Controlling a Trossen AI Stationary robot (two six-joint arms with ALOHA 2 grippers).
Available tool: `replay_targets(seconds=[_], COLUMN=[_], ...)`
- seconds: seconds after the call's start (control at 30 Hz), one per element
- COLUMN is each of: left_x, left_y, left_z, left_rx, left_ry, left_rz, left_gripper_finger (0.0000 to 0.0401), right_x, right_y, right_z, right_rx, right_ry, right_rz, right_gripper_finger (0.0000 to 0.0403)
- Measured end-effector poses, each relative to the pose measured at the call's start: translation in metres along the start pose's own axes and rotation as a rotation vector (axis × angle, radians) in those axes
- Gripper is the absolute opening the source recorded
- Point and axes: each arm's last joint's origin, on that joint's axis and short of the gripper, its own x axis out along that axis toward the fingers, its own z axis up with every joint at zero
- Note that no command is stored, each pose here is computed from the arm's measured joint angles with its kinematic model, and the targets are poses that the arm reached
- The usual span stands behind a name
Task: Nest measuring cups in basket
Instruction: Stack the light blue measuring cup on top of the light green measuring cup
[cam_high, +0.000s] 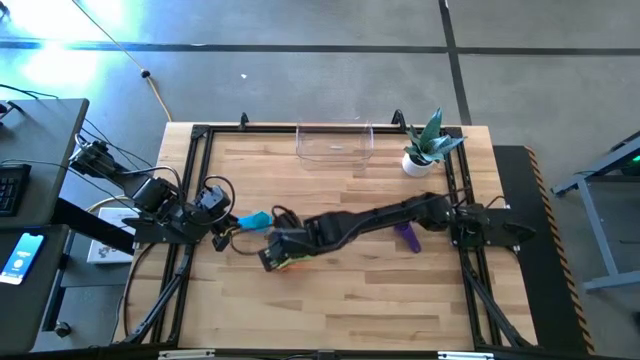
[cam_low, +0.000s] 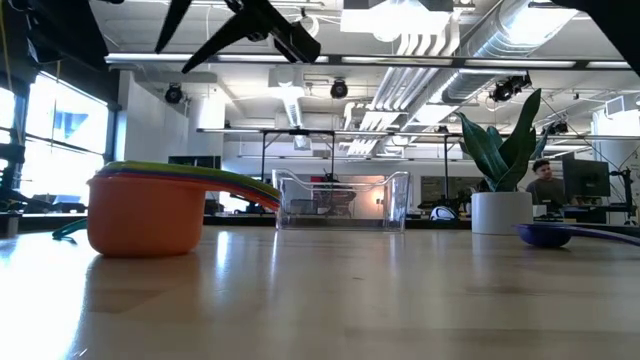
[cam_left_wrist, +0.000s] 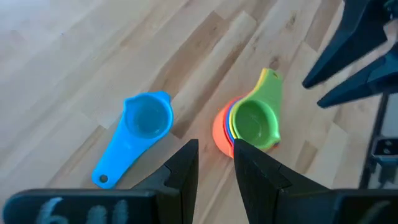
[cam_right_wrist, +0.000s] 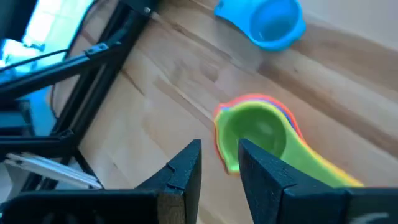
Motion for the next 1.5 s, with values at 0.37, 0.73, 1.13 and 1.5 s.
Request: replay_targets(seconds=[0.37,0.73,1.13,1.5], left_x=[0.007,0.017,0.06,0.111], left_y=[0.011,0.031,0.048,0.05], left_z=[0.011,0.03,0.052,0.061], left_rx=[-0.076,-0.136,-0.115,-0.061], left_ry=[-0.037,-0.029,0.202,0.371], left_rz=[0.106,0.235,0.333,0.297], left_gripper_finger=[0.0092,0.0092,0.0092,0.0092], right_x=[-0.012,-0.057,-0.111,-0.16], right_y=[-0.028,-0.063,-0.1,-0.126], right_z=[0.05,0.108,0.149,0.168], right_rx=[-0.2,-0.346,-0.479,-0.535], right_ry=[0.046,0.046,0.044,0.037], right_rz=[-0.067,-0.111,-0.186,-0.232], right_gripper_finger=[0.0097,0.0097,0.0097,0.0097])
